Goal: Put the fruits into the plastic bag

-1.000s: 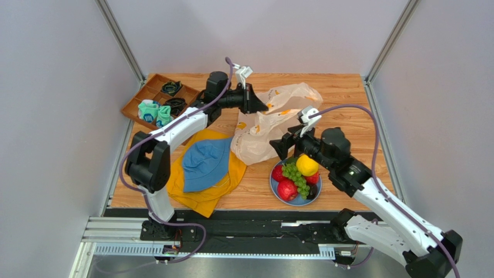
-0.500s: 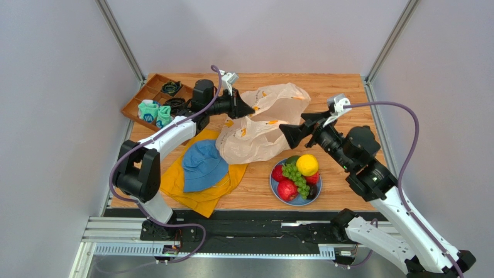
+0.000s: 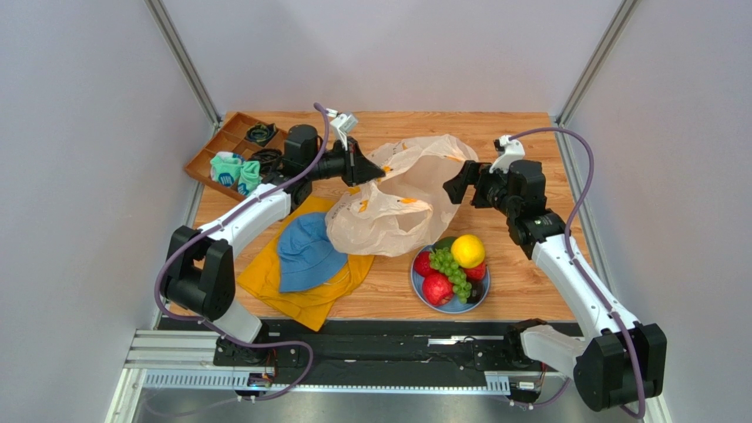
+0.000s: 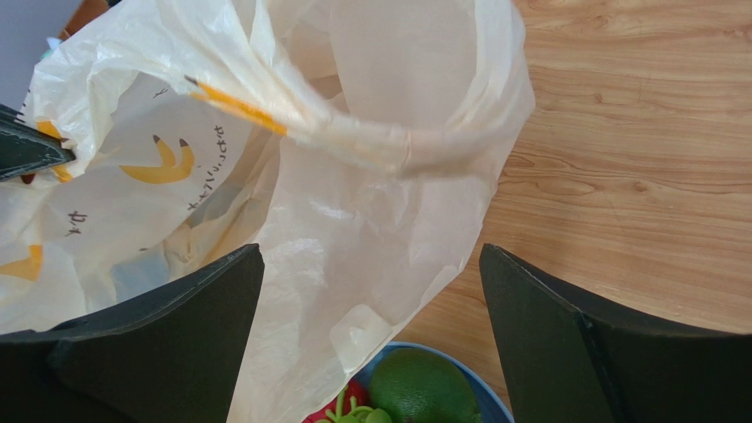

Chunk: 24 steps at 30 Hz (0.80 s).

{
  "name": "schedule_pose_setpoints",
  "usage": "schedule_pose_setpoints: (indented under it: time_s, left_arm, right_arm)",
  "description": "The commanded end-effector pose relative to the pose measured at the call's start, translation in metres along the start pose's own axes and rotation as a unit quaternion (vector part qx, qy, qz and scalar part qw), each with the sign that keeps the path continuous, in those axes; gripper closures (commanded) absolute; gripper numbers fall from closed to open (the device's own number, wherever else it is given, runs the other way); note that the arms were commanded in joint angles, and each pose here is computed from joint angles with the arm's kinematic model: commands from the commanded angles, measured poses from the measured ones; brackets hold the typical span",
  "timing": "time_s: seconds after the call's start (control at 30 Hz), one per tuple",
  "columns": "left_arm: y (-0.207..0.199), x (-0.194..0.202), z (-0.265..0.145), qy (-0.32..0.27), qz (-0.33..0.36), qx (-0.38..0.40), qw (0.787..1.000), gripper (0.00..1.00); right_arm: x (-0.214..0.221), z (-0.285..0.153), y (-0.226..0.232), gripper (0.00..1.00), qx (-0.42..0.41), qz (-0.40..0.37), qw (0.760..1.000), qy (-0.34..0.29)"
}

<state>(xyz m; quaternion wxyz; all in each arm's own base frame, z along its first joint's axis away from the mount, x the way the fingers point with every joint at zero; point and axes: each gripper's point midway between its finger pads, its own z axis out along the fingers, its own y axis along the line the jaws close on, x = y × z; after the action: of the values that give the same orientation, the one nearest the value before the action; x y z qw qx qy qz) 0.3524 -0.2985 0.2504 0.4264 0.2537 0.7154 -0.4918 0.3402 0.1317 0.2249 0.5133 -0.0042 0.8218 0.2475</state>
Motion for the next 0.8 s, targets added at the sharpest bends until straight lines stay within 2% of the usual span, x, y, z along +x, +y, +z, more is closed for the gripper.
schedule_pose_setpoints:
  time_s: [0.0,0.13,0.3,0.43,0.53,0.57,0.6,0.63,0.67,0.7,0.77]
  left_arm:
    - [-0.021,-0.020,-0.011,-0.003,0.044,0.024,0.999,1.00]
    - [-0.024,-0.017,-0.015,0.017,0.054,0.024,0.998,1.00]
    - [-0.039,-0.021,-0.015,0.033,0.064,0.068,0.995,1.00]
    - [-0.041,-0.017,-0.013,0.056,0.059,0.085,0.993,1.00]
    - [-0.046,-0.016,-0.010,0.067,0.052,0.112,0.990,1.00]
    - [-0.053,-0.021,-0.009,0.070,0.056,0.130,0.988,1.00]
    - [-0.048,-0.012,-0.006,0.089,0.036,0.130,0.987,1.00]
    - [-0.047,-0.010,-0.004,0.096,0.044,0.134,0.985,1.00]
    - [-0.051,-0.015,0.000,0.099,0.053,0.137,0.984,1.00]
    - [-0.047,-0.006,0.003,0.118,0.038,0.134,0.983,1.00]
    - [-0.043,-0.013,0.009,0.116,0.050,0.124,0.984,1.00]
  right_arm:
    - [-0.044,-0.003,0.014,0.03,-0.022,-0.102,0.992,-0.072]
    - [-0.056,-0.004,0.001,0.03,0.024,-0.139,0.986,-0.087]
    - [-0.057,0.007,0.005,0.04,0.013,-0.179,0.980,-0.085]
    - [-0.059,0.014,-0.004,0.06,0.044,-0.211,0.973,-0.081]
    - [-0.059,0.019,0.000,0.13,0.029,-0.218,0.972,-0.080]
    - [-0.061,0.019,0.003,0.24,0.022,-0.216,0.972,-0.086]
    - [-0.062,0.019,0.006,0.31,0.014,-0.215,0.972,-0.088]
    - [-0.063,0.018,0.012,0.37,0.000,-0.216,0.972,-0.091]
    - [-0.064,0.017,0.015,0.54,-0.006,-0.215,0.972,-0.093]
    - [-0.067,0.015,0.018,0.67,-0.010,-0.216,0.972,-0.095]
    - [-0.067,0.012,0.016,0.89,-0.003,-0.213,0.973,-0.092]
